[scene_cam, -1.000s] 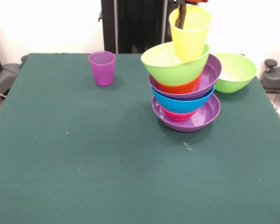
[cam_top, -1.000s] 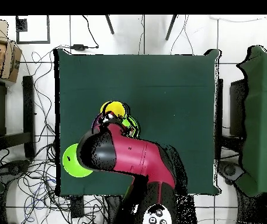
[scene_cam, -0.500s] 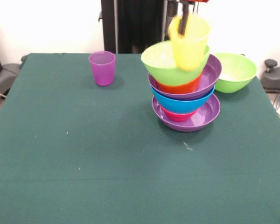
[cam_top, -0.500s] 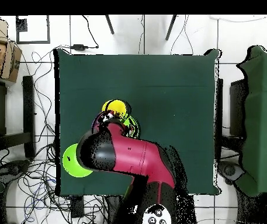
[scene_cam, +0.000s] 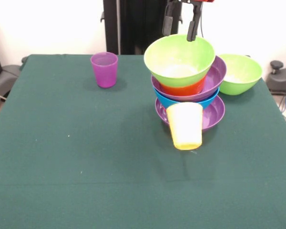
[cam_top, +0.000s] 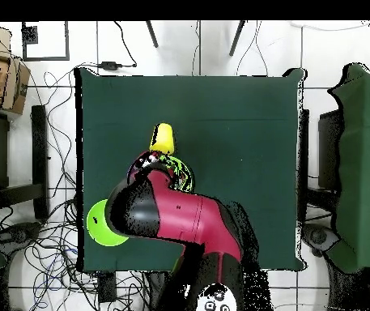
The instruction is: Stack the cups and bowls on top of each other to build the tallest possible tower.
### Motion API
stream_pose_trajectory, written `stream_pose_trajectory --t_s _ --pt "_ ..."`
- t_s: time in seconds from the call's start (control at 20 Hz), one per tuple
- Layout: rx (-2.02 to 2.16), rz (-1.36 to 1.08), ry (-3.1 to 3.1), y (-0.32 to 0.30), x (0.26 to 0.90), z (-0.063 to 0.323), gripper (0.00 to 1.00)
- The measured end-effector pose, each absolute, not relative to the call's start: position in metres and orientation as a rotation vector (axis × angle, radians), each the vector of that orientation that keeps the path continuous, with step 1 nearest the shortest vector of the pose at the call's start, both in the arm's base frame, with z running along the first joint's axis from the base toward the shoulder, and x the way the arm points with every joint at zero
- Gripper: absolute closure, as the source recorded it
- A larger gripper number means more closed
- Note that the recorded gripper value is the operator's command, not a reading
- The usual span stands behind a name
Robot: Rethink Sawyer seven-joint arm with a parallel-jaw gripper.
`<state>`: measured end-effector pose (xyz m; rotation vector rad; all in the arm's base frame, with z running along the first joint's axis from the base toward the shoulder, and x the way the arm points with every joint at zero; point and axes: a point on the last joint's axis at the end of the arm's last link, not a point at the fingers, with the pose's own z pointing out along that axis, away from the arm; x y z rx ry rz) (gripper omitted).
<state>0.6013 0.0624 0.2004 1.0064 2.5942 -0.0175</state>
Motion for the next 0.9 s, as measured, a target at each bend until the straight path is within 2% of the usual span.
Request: stream_pose_trajectory --t_s 0.9 --pt "1.002 -0.015 2.592 0.0634 0.6036 0.201 0.0"
